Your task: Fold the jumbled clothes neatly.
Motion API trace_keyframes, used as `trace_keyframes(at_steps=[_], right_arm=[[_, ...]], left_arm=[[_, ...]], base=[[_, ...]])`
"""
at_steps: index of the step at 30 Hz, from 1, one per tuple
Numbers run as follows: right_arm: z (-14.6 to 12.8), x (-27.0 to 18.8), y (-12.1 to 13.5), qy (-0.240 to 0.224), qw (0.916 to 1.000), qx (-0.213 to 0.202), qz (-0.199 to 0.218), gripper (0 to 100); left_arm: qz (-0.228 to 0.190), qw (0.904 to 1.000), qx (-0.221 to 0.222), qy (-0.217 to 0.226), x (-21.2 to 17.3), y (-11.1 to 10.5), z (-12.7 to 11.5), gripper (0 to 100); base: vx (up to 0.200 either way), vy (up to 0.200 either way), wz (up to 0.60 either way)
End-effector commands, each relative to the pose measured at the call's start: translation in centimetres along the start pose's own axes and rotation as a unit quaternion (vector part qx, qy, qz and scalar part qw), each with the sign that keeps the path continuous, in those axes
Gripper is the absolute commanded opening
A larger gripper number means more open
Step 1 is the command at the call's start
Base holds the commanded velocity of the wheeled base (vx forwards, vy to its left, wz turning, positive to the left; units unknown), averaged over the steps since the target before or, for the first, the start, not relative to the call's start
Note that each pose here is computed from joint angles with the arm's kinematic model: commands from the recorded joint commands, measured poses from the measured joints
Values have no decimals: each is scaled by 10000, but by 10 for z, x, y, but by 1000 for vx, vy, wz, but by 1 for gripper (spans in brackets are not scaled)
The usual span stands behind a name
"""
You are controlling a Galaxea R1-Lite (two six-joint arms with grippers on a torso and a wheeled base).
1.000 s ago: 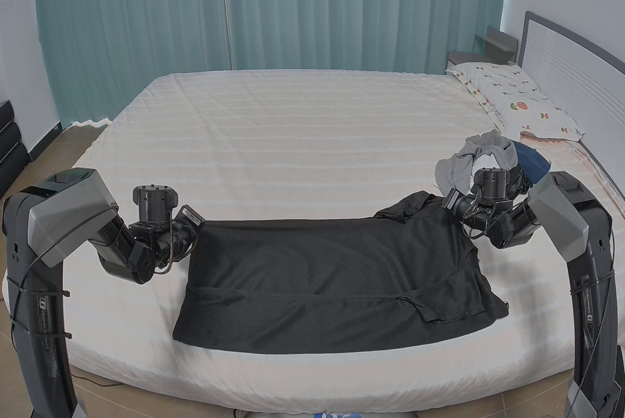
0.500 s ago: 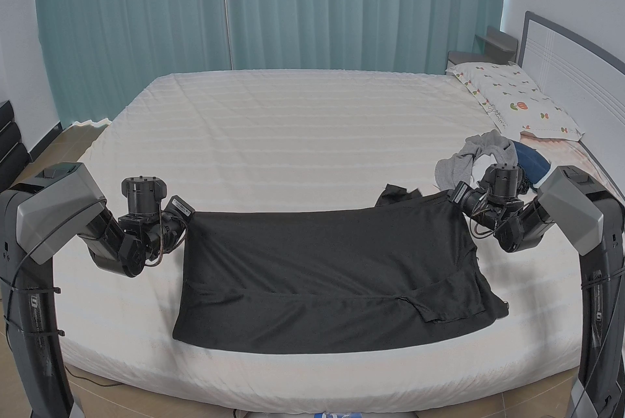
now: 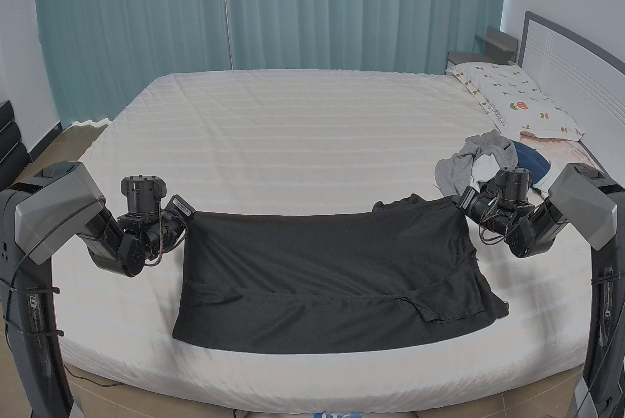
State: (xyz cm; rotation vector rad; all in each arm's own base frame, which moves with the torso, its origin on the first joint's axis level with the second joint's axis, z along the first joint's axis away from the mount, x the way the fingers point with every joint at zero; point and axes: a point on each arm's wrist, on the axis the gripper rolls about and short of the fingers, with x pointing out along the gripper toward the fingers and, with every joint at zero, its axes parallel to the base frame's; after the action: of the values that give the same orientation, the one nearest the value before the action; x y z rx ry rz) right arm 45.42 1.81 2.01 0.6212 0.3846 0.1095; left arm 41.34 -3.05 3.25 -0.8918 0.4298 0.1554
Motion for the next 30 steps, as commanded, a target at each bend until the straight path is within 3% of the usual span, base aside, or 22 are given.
trace_keyframes(at_steps=[1,13,18,30], right_arm=[[-4,-5,-4,112,9999,22,-63,0],[-12,-15,-16,385,9992,7,-126,0],[-7,-25,-18,467,9989,35,-26,0],[-16,-49,-23,588,9981,-165,25,0]], left_arm=[[2,10000,13,20,-2,2,0,0],[-59,9989,290,359,-7,21,1,0],[-151,9992,292,240,-13,26,1,0],[-137,9954,897,314,-33,35,-11,0]], base=[[0,0,0],[0,0,0],[0,0,0],[0,0,0]])
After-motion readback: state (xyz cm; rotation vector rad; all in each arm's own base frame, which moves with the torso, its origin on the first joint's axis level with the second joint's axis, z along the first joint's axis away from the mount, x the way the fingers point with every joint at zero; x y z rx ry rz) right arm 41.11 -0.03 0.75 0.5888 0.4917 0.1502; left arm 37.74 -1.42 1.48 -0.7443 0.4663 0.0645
